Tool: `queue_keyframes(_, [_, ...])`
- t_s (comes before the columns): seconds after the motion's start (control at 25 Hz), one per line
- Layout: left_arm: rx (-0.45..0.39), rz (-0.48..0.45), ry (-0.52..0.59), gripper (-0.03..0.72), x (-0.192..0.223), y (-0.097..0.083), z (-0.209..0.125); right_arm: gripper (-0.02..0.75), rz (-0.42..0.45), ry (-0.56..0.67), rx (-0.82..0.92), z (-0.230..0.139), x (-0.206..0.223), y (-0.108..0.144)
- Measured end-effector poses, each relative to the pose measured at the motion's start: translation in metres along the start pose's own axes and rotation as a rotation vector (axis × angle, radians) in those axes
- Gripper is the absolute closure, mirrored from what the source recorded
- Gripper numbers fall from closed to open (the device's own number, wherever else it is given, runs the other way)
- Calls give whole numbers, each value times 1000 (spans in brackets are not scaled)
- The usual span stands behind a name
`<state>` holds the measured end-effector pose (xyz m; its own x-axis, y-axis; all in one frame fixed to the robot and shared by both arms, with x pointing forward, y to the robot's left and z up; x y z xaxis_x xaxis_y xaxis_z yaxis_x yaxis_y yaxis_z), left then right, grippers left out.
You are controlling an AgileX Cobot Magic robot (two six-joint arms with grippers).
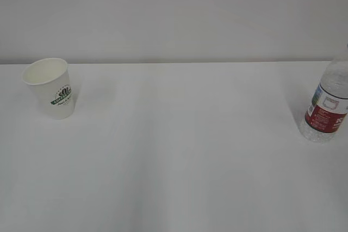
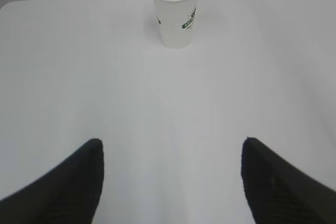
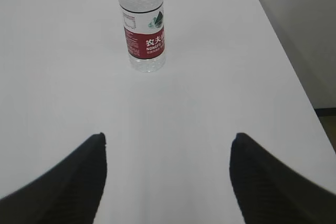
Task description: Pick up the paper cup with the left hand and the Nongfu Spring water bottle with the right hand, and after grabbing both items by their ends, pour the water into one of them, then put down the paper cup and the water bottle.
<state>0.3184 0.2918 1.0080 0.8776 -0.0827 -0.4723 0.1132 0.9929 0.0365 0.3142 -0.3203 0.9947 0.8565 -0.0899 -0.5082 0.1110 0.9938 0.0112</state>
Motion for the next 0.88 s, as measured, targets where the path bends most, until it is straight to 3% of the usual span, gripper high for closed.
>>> queue_keyframes(0.88, [0, 0, 0, 97, 0, 0, 0, 193, 0, 0, 0, 0, 0, 0])
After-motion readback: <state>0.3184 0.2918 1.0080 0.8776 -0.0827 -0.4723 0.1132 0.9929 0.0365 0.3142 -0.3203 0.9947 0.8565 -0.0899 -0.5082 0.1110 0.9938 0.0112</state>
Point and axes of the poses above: a point on each arm's last joint axis where the gripper is mounted, x pointing out along that axis toward the gripper, y along the wrist's bending axis when the last joint is at zero, z = x × y, the point moved 10 cm from there along x, pointing out along that axis toward the gripper, and after that the axes turned 3 degrees about x, right-handed, at the moved point
